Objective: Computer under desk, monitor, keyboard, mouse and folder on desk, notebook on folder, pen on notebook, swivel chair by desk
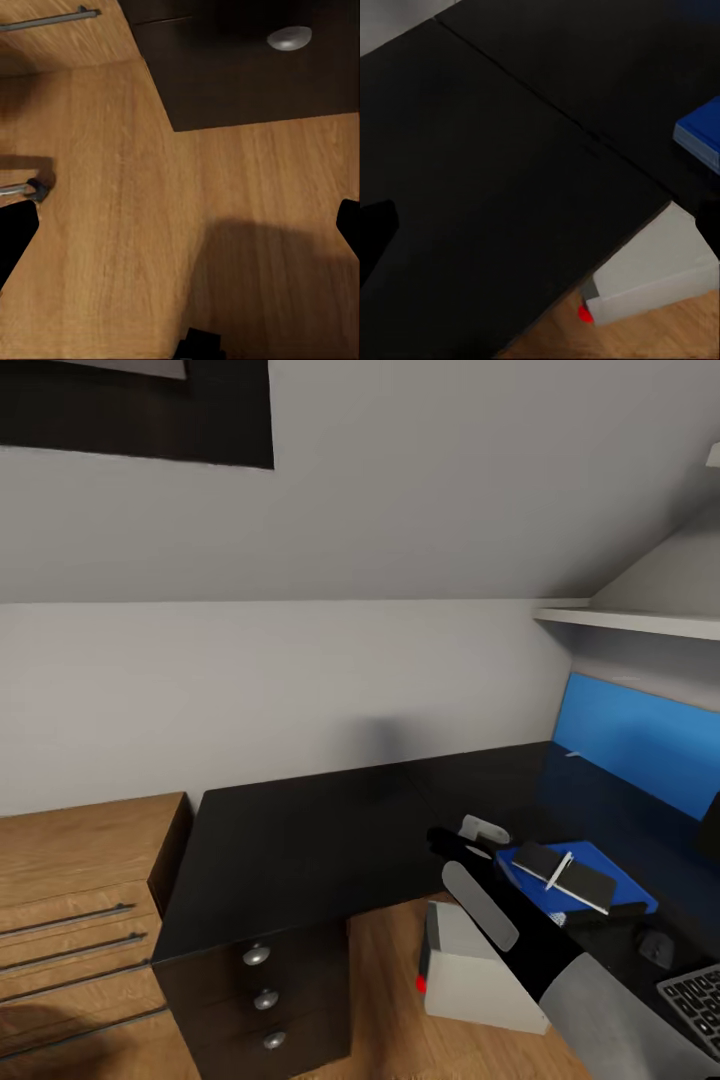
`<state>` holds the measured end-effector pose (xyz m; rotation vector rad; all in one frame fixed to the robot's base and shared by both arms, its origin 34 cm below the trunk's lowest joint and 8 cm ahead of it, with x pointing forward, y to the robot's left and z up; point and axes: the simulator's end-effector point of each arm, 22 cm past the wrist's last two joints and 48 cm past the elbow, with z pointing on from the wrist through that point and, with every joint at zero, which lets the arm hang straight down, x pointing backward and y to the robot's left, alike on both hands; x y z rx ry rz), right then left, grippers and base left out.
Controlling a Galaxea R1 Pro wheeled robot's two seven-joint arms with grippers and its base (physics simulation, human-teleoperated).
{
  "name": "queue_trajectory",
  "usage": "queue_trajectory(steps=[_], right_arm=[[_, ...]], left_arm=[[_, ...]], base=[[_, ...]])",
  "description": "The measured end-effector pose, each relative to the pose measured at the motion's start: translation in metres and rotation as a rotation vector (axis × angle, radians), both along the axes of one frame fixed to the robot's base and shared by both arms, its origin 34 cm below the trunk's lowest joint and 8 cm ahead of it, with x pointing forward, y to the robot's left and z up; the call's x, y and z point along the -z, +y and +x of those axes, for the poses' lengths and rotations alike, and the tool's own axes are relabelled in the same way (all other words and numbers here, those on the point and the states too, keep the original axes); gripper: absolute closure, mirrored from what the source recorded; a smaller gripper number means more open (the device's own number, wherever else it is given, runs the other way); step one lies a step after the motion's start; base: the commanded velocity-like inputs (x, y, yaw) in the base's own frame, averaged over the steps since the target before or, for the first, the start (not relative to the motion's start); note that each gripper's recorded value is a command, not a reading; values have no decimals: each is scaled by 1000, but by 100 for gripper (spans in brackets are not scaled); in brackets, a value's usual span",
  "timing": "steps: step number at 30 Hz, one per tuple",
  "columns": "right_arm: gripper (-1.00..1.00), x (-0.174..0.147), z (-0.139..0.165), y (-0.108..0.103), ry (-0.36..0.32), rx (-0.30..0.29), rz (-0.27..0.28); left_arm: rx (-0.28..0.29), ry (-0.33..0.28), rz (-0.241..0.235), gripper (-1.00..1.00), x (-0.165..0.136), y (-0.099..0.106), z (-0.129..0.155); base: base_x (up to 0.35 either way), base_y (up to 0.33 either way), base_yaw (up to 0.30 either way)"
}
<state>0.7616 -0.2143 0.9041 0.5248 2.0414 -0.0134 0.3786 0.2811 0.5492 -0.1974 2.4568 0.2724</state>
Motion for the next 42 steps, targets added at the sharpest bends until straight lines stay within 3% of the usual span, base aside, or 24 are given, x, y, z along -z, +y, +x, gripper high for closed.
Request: queue_trajectory(steps=[12,25,31,42], right_arm=[[-100,4,0,2,8,0,2],[-100,6,-3,9,21,11,3],[-100,7,-6,21,15,-27,-44],[-100,6,-6,28,6,-43,-64]], left_arm=[[-2,9,1,-100,2,1,-3],[-20,49,19,-100,10,13,-18],[-50,63,13,-100,13,18,-24],[-86,58,-4,-100,13,19,-25]], base=[[-335,-34,242],[-331,-126,33],[-316,-143,4],[-227,-52,176]])
